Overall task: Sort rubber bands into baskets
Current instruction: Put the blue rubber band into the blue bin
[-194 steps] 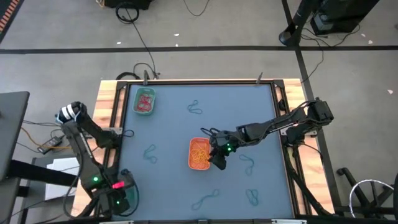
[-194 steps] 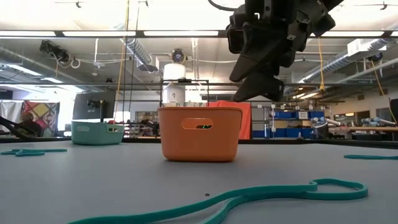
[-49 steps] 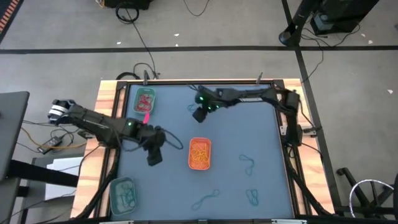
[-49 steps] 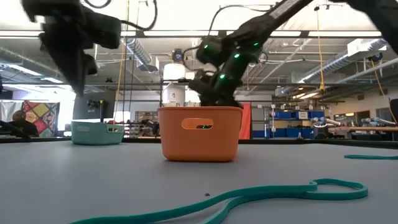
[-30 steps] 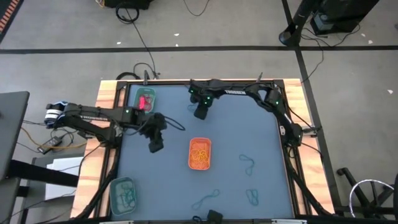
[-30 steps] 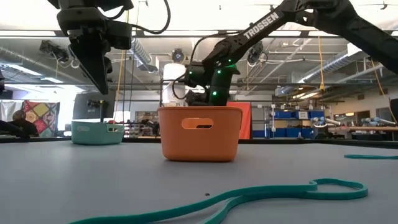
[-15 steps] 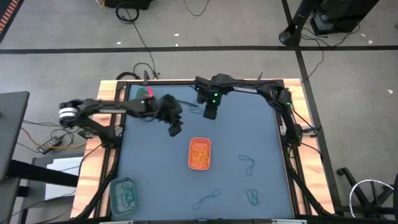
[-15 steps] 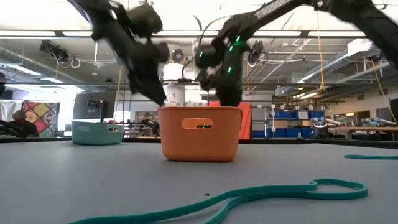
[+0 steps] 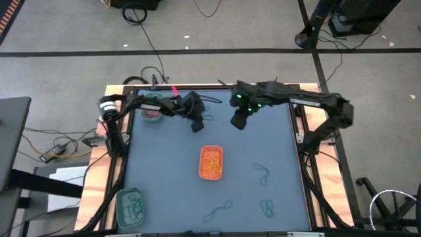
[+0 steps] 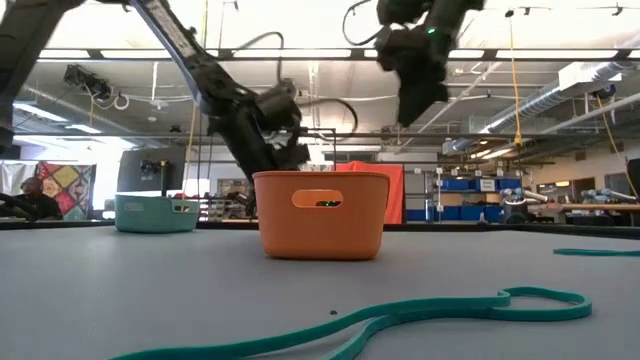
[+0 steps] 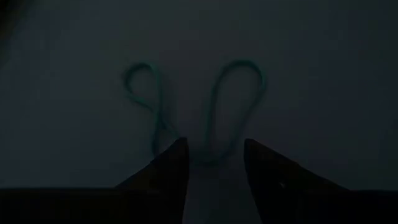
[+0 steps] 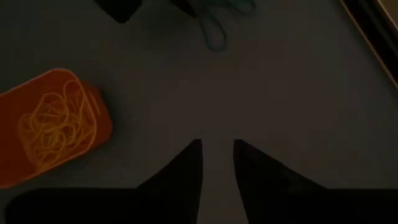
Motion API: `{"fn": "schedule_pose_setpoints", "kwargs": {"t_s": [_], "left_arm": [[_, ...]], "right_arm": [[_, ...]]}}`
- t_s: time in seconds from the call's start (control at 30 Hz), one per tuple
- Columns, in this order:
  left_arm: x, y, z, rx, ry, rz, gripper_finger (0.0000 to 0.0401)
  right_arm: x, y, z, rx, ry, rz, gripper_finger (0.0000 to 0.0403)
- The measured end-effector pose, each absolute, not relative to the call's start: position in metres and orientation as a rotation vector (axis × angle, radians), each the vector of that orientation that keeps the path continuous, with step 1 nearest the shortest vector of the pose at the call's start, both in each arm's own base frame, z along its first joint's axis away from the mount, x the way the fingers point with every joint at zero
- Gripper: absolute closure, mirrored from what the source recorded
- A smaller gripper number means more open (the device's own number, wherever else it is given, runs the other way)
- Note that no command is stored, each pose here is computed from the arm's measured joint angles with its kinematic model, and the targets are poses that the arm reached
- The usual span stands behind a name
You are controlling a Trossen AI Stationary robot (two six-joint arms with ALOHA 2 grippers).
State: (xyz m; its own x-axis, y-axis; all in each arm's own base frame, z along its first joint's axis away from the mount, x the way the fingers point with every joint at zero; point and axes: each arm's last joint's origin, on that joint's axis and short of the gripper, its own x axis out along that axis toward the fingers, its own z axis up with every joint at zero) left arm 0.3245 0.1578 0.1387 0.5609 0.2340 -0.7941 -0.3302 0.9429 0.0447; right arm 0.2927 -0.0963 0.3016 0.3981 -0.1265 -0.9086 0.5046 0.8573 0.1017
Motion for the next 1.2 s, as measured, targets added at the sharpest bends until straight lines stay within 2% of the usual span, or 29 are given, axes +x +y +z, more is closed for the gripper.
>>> {"fn": "schedule_pose_setpoints", "kwargs": {"t_s": [0.2,0.27,0.37,0.47,0.53,0.8,1.03,1.2], "left_arm": [[0.337,0.167,0.13,-0.128,1.04,0.25,0.0246],[0.34,0.168,0.128,-0.131,1.077,0.239,0.0257],[0.345,0.17,0.13,-0.139,1.097,0.227,0.0304],[0.35,0.172,0.136,-0.145,1.097,0.224,0.0374],[0.353,0.175,0.142,-0.159,1.105,0.237,0.0391],[0.367,0.18,0.189,-0.17,1.15,0.285,0.0398],[0.368,0.153,0.244,-0.137,1.151,0.261,0.04],[0.349,0.121,0.28,-0.191,1.15,0.269,0.04]], "right_arm": [[0.266,-0.078,0.302,0.441,1.071,-0.48,0.0299],[0.26,-0.073,0.301,0.453,1.066,-0.495,0.0299],[0.256,-0.068,0.301,0.466,1.059,-0.506,0.0302],[0.257,-0.064,0.302,0.474,1.047,-0.503,0.0307],[0.258,-0.062,0.301,0.472,1.049,-0.496,0.0312],[0.265,-0.053,0.29,0.406,1.064,-0.493,0.0327],[0.258,-0.036,0.242,0.404,1.156,-0.469,0.0328],[0.253,-0.014,0.211,0.454,1.172,-0.411,0.0328]]}}
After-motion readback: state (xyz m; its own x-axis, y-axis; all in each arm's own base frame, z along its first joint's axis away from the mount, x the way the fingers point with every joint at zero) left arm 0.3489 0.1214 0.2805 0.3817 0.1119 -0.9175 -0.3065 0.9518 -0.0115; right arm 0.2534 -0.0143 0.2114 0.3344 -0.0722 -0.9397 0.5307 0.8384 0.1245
